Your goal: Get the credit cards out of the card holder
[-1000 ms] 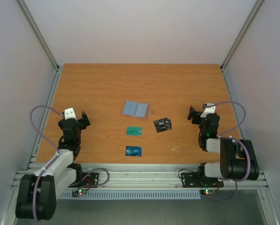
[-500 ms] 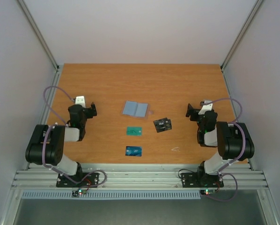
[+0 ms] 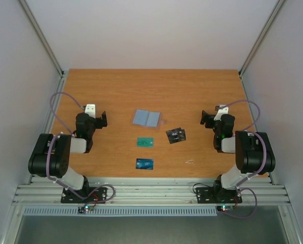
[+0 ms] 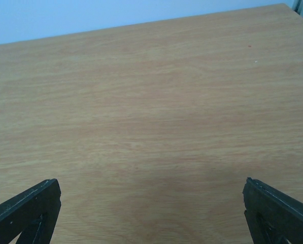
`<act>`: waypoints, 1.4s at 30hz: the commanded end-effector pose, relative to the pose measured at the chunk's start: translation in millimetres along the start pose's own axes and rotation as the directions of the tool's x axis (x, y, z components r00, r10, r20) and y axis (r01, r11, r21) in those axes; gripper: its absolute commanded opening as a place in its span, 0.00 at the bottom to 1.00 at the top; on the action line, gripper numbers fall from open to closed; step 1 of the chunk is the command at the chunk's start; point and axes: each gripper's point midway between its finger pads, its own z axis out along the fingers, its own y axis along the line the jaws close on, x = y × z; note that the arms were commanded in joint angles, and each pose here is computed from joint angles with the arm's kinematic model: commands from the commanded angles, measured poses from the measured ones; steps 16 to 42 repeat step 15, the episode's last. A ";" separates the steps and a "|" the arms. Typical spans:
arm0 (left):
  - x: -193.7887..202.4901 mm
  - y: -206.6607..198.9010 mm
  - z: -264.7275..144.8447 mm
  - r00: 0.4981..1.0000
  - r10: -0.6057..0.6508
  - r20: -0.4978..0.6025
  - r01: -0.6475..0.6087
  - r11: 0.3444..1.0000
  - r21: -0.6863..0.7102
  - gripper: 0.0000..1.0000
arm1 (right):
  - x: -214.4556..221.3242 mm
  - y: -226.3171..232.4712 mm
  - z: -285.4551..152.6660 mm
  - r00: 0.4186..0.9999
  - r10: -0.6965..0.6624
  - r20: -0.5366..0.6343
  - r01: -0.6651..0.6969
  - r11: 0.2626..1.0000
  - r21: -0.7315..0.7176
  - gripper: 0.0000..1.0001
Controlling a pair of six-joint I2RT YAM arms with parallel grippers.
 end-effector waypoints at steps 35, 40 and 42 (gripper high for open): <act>-28.5 0.7 0.9 0.994 0.016 0.104 -0.016 1.000 0.001 0.99 | -9.8 -0.6 -0.7 1.000 -0.019 0.021 0.019 1.000 0.000 0.98; -28.5 0.7 0.9 0.994 0.016 0.104 -0.016 1.000 0.001 0.99 | -9.8 -0.6 -0.7 1.000 -0.019 0.021 0.019 1.000 0.000 0.98; -28.5 0.7 0.9 0.994 0.016 0.104 -0.016 1.000 0.001 0.99 | -9.8 -0.6 -0.7 1.000 -0.019 0.021 0.019 1.000 0.000 0.98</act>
